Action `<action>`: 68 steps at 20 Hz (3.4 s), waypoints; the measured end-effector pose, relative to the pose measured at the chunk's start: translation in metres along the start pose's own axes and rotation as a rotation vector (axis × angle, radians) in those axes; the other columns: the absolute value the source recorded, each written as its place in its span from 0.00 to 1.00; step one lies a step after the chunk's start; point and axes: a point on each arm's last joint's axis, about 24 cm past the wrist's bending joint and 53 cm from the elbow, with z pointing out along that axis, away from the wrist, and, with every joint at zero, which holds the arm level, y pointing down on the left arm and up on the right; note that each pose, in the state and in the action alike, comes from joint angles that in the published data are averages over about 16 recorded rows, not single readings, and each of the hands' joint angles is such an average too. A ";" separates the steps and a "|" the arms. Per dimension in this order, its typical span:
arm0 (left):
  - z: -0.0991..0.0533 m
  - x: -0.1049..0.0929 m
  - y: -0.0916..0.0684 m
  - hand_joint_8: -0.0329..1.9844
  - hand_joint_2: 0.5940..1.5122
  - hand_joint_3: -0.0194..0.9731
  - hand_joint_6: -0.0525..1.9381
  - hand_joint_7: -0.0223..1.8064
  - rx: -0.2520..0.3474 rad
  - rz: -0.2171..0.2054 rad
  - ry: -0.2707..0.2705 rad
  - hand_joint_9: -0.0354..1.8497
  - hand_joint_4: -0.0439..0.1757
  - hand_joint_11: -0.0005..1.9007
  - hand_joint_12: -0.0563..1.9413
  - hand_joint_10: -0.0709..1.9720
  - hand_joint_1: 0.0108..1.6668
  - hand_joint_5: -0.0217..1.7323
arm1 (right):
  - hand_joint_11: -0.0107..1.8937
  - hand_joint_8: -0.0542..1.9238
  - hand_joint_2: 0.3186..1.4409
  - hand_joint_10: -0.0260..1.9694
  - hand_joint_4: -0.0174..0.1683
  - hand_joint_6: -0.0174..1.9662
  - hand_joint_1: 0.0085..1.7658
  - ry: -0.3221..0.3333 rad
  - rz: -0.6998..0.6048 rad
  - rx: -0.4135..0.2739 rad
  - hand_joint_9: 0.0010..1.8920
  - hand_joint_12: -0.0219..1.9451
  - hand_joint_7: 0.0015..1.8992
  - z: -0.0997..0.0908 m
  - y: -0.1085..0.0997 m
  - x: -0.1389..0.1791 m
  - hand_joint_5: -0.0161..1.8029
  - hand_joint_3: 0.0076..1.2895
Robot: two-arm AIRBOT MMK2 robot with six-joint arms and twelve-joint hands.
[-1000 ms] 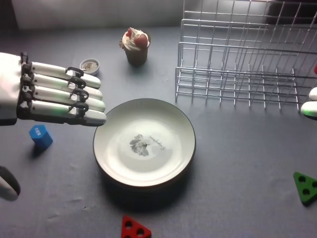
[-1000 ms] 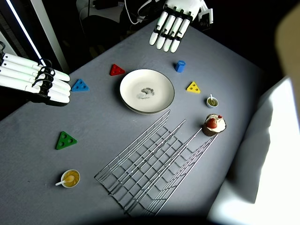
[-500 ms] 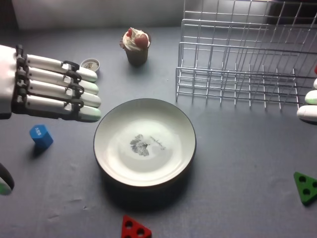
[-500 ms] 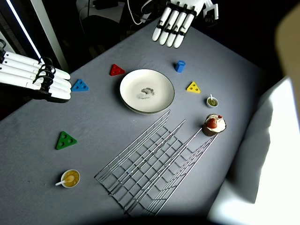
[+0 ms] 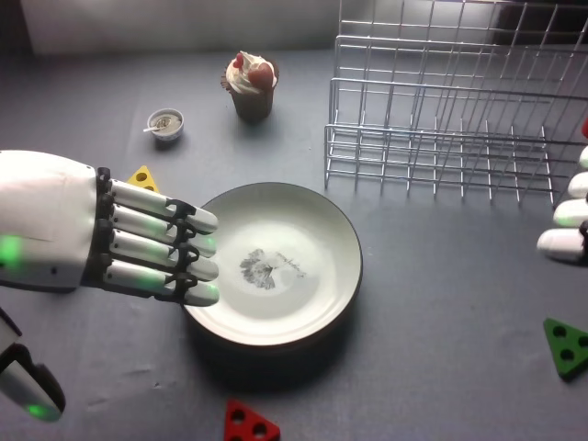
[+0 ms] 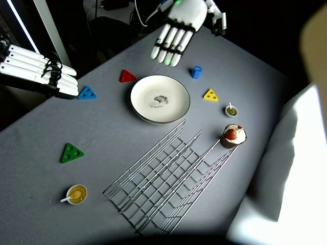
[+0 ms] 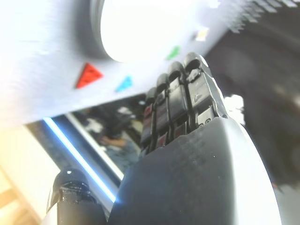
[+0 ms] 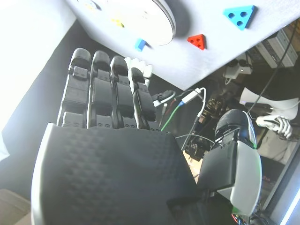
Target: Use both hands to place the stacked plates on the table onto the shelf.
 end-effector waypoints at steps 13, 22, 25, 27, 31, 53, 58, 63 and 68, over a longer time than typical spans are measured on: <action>0.023 0.028 0.016 0.02 0.41 0.04 0.03 0.12 -0.070 0.054 0.104 0.12 0.19 0.07 0.03 0.04 0.01 0.09 | 0.12 0.04 0.55 0.02 0.09 0.02 0.01 -0.036 0.072 0.018 0.13 0.02 0.13 -0.003 -0.008 -0.009 0.12 0.00; 0.038 0.044 0.022 0.02 0.43 0.04 0.03 0.13 -0.084 0.084 0.158 0.12 0.19 0.08 0.03 0.04 0.01 0.10 | 0.13 0.04 0.56 0.02 0.09 0.02 0.01 -0.062 0.234 0.047 0.13 0.02 0.13 -0.006 -0.026 -0.015 0.13 0.00; 0.040 0.049 0.025 0.02 0.44 0.04 0.03 0.13 -0.090 0.094 0.177 0.12 0.18 0.08 0.03 0.04 0.01 0.09 | 0.13 0.04 0.56 0.02 0.09 0.02 0.01 -0.071 0.263 0.054 0.13 0.02 0.13 -0.007 -0.031 -0.017 0.13 0.00; 0.042 0.053 0.026 0.02 0.44 0.04 0.02 0.13 -0.094 0.099 0.190 0.12 0.18 0.08 0.03 0.04 0.01 0.09 | 0.13 0.04 0.56 0.02 0.09 0.02 0.01 -0.074 0.277 0.053 0.13 0.02 0.13 -0.007 -0.032 -0.017 0.12 0.00; 0.044 0.060 0.030 0.02 0.45 0.04 0.02 0.12 -0.101 0.101 0.211 0.12 0.17 0.08 0.03 0.04 0.01 0.09 | 0.13 0.04 0.56 0.02 0.09 0.02 0.01 -0.080 0.265 0.040 0.13 0.02 0.13 -0.007 -0.031 -0.018 0.12 0.00; 0.078 0.065 0.037 0.01 0.47 0.04 0.01 0.08 -0.090 0.005 0.170 0.11 0.16 0.09 0.03 0.03 0.01 0.07 | 0.13 0.04 0.56 0.02 0.09 0.02 0.01 -0.060 -0.127 -0.059 0.12 0.02 0.12 0.029 0.004 0.012 0.12 0.00; 0.089 0.061 0.037 0.01 0.47 0.04 0.01 0.08 -0.080 -0.010 0.146 0.11 0.16 0.09 0.03 0.02 0.01 0.07 | 0.13 0.04 0.56 0.02 0.09 0.02 0.02 -0.051 -0.148 -0.057 0.12 0.02 0.12 0.044 -0.002 0.025 0.12 0.00; 0.097 0.057 0.039 0.01 0.47 0.04 0.01 0.08 -0.077 -0.017 0.131 0.10 0.16 0.09 0.03 0.02 0.01 0.07 | 0.14 0.04 0.53 0.02 0.09 0.02 0.14 -0.060 -0.148 -0.060 0.12 0.02 0.12 0.063 -0.009 0.037 0.12 0.00; 0.103 0.054 0.039 0.00 0.47 0.04 0.01 0.08 -0.076 -0.021 0.120 0.11 0.16 0.10 0.03 0.02 0.02 0.08 | 0.15 0.04 0.50 0.02 0.09 0.02 0.32 -0.087 -0.141 -0.074 0.13 0.02 0.12 0.088 -0.011 0.043 0.12 0.00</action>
